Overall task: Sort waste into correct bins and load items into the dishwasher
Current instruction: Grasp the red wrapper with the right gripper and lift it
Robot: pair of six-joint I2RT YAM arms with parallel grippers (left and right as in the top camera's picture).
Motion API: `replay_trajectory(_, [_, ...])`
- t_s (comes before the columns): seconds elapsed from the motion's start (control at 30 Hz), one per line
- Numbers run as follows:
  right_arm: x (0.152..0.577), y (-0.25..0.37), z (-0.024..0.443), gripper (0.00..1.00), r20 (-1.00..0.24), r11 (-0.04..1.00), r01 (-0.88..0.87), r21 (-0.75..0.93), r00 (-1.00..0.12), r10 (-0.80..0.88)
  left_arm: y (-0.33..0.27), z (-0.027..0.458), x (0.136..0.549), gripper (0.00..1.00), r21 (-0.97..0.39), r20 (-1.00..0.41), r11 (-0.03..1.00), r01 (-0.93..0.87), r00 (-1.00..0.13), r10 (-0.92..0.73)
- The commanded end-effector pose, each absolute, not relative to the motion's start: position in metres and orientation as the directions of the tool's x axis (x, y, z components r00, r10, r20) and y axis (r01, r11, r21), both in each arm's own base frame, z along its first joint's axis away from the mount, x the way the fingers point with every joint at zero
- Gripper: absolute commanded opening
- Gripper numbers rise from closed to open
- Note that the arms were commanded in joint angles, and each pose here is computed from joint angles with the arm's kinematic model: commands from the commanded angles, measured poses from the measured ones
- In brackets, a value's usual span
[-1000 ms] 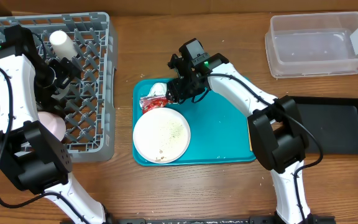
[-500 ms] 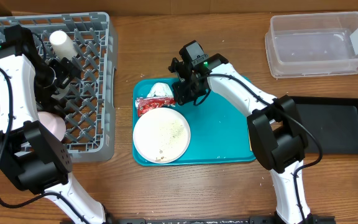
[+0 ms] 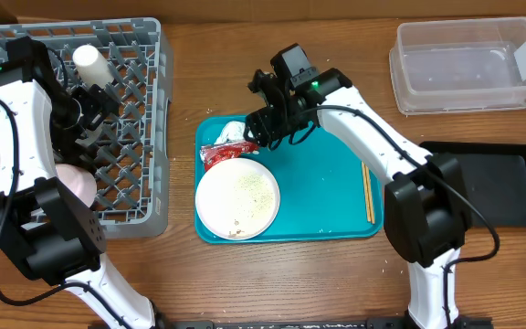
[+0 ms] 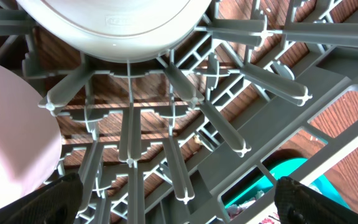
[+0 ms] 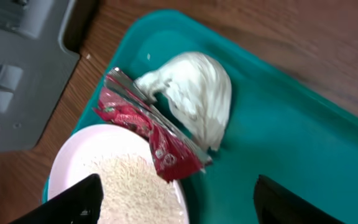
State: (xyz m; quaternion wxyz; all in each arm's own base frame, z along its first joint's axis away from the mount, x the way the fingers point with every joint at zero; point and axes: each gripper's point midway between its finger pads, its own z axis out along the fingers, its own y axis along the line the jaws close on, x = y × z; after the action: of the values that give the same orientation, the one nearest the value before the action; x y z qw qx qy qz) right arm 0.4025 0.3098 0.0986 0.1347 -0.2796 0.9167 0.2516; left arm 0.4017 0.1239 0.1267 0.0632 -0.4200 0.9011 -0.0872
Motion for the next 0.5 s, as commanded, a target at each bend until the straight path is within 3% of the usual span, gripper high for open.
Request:
replay_trajectory(0.0, [0.400,0.320,0.097,0.82,-0.432,0.669,-0.645,0.370,-0.757,-0.491,0.122,0.123,0.406,1.00,-0.212,-0.040,0.649,-0.731,-0.657,-0.753])
replay_trajectory(0.17, [0.396,0.331,0.077,0.85,-0.428,0.649,-0.656,0.384,-0.750,-0.505,0.122,0.123,0.406,1.00,-0.212,-0.040,0.649,-0.731,-0.657,-0.753])
replay_trajectory(0.27, [0.384,0.341,0.075,0.85,-0.440,0.584,-0.696,0.418,-0.718,-0.540,0.122,0.123,0.406,1.00,-0.212,-0.040,0.649,-0.731,-0.657,-0.753])
replay_trajectory(0.47, [0.375,0.346,0.053,0.85,-0.408,0.603,-0.707,0.371,-0.707,-0.578,0.122,0.123,0.406,1.00,-0.212,-0.040,0.649,-0.731,-0.657,-0.753])
